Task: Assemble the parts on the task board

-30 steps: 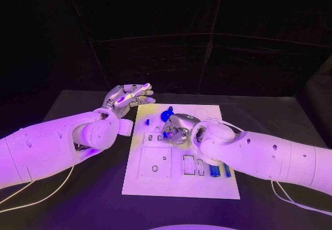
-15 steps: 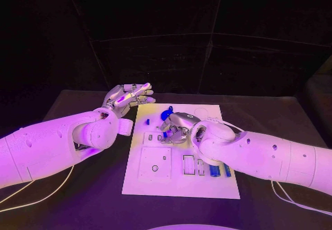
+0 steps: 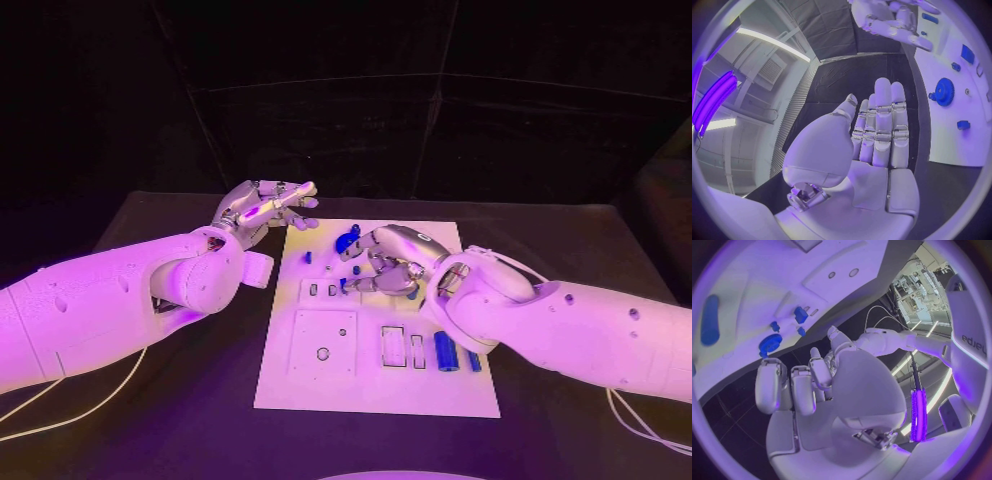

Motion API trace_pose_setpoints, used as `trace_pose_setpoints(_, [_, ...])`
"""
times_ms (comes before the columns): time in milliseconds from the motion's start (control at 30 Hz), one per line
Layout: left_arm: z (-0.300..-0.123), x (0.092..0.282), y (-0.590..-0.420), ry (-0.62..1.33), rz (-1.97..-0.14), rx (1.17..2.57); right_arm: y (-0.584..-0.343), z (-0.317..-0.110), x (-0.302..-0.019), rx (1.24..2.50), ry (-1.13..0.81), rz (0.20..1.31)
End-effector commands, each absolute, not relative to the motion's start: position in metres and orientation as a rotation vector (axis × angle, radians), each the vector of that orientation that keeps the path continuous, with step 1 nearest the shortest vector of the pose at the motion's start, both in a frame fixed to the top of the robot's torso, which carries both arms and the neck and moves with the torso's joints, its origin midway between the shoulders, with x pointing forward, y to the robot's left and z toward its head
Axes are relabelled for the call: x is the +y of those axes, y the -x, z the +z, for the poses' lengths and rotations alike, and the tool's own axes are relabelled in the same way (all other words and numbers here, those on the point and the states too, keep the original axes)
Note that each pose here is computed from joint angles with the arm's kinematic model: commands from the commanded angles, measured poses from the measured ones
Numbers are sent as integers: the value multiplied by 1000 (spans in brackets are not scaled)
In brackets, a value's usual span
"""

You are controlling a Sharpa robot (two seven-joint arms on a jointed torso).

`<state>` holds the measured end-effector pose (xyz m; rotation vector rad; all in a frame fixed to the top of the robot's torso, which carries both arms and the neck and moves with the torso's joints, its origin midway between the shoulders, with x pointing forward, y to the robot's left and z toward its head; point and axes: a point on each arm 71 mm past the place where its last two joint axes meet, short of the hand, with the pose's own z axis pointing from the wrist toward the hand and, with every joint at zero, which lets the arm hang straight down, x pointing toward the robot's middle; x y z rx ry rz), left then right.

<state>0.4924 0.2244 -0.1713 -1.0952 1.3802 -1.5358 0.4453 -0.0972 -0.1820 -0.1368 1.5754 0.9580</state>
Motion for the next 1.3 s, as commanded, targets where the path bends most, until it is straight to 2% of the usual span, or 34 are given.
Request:
trace_pose_setpoints(33, [-176,221,-490,942,-1438,1571,-445,-156,-116,1529,18,1118])
trace_pose_setpoints(133, [-182,221,-488,874,-1336,1707,-454,-140,-146,1562,-113,1125])
trace_pose_setpoints(367, [-188,215,-488,703,-1060,2004,-478,-120,-207,1579,-305,1055])
trace_pose_setpoints(533, [-185,206,-489,542,-862,2151,-489,-114,-231,1563,-355,1002])
trace_pose_setpoints(700, [-181,193,-493,370,-647,2243,-494,-112,-236,1559,-345,972])
trace_pose_setpoints(867, [-180,177,-501,238,-483,2266,-498,-112,-233,1565,-331,958])
trace_pose_setpoints(1300, [-182,143,-508,100,-354,2285,-505,-113,-232,1569,-341,929])
